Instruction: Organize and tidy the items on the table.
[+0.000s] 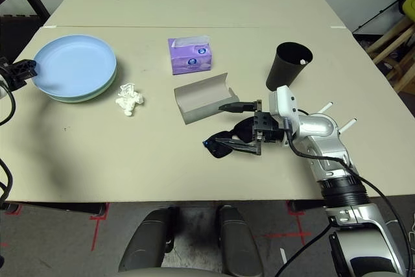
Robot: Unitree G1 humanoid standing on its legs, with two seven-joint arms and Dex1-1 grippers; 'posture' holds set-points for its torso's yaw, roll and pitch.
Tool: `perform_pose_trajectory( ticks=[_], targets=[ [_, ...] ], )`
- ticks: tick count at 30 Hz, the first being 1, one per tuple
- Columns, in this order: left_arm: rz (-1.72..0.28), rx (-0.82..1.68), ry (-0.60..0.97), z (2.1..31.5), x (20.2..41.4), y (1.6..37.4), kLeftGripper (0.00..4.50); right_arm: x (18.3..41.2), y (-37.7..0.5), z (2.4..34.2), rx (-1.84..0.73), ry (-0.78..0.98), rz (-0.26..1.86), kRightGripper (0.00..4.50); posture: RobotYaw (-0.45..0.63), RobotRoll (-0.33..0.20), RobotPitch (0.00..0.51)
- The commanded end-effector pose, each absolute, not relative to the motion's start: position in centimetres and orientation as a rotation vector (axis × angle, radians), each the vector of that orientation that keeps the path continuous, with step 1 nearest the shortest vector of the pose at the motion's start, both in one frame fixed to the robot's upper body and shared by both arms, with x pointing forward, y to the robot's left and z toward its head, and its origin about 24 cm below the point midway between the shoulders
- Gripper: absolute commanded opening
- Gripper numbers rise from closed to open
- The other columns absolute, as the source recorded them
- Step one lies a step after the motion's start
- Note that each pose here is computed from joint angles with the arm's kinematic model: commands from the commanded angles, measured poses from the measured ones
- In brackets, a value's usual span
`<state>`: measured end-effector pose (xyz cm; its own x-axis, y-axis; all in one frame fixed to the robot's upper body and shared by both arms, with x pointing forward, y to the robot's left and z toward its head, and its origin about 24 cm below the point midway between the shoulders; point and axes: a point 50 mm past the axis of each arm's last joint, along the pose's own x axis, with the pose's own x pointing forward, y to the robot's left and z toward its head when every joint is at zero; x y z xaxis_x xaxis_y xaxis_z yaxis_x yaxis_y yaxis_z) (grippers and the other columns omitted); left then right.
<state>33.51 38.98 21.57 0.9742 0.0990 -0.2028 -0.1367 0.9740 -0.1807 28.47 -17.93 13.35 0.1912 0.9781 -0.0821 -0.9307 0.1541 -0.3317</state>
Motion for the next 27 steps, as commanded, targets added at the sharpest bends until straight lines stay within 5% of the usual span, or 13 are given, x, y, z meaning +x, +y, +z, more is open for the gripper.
perform_pose_trajectory(
  ticks=[1, 10, 18, 27],
  targets=[
    [0.130, -0.174, 0.191, 21.6, 33.7, 38.9, 1.02, 28.3, -18.0, 13.4, -0.345, -0.164, 1.381, 4.50, 0.10, 0.000, 0.166],
    [-0.061, -0.123, 0.113, 22.8, 34.8, 36.8, 4.40, 28.2, -18.0, 13.4, -0.346, -0.163, 1.381, 4.50, 0.10, 0.000, 0.165],
    [-0.148, -0.108, 0.058, 22.5, 35.3, 35.2, 4.46, 28.2, -18.0, 13.4, -0.343, -0.165, 1.375, 4.50, 0.10, 0.000, 0.166],
    [-0.290, 0.072, 0.022, 19.9, 33.5, 32.0, 4.46, 28.2, -18.0, 13.6, -0.343, -0.166, 1.372, 4.50, 0.11, 0.000, 0.167]
  ],
)
